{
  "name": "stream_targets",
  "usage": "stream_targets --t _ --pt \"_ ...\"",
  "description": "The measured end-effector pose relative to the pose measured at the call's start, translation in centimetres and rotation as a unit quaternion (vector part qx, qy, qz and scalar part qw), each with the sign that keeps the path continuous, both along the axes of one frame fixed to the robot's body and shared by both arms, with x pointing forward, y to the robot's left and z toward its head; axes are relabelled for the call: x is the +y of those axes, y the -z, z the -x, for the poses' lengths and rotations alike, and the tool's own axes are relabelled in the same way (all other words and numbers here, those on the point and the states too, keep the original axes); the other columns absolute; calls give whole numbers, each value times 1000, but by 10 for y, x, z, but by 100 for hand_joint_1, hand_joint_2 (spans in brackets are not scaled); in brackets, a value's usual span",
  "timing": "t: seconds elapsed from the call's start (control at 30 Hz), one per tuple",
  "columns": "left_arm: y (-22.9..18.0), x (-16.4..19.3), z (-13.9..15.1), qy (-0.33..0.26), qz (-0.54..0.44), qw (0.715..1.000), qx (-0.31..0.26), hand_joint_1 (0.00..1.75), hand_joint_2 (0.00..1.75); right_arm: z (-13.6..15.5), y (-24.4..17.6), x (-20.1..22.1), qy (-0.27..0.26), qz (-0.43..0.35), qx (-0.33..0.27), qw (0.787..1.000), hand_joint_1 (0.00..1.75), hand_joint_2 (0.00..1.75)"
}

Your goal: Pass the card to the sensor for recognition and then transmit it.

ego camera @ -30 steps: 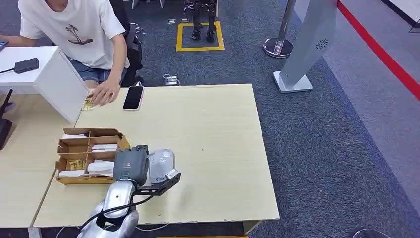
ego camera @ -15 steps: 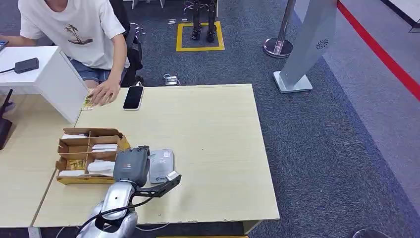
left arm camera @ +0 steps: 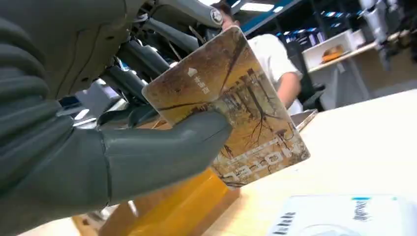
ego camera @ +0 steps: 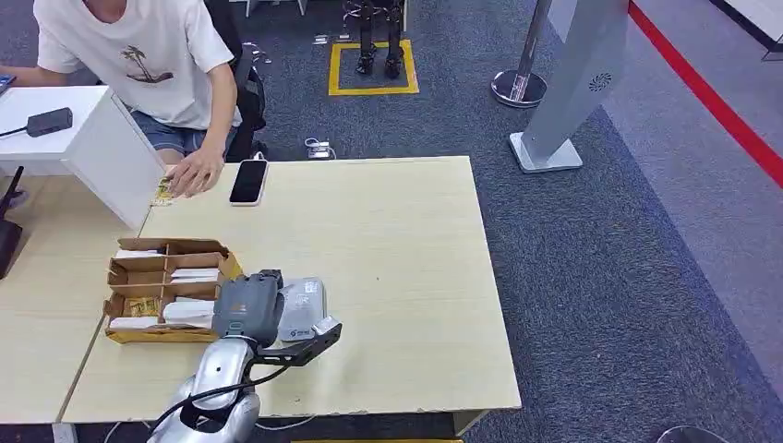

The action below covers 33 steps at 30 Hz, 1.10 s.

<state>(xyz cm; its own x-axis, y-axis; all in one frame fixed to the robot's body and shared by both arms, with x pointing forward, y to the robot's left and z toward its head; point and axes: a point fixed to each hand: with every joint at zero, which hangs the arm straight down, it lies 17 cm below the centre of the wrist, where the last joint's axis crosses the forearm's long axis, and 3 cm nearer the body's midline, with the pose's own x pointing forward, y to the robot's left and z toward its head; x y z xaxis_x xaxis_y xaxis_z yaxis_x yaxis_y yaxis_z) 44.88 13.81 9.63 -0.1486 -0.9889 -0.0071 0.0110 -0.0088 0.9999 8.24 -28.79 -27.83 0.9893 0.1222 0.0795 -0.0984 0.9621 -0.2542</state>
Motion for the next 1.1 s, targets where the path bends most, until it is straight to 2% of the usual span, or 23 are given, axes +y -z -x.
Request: stream_targets --t 0.6,0.83,1.1 --pt "19 -28 21 28 52 998 28 175 175 -1 0 2 -1 -3 -4 1000 0 0" --pt "36 -17 24 -9 51 998 46 175 175 -1 0 3 -2 -4 -2 1000 0 0" --pt "43 -13 26 -15 44 997 56 175 175 -1 0 2 -2 -3 -1 1000 0 0"
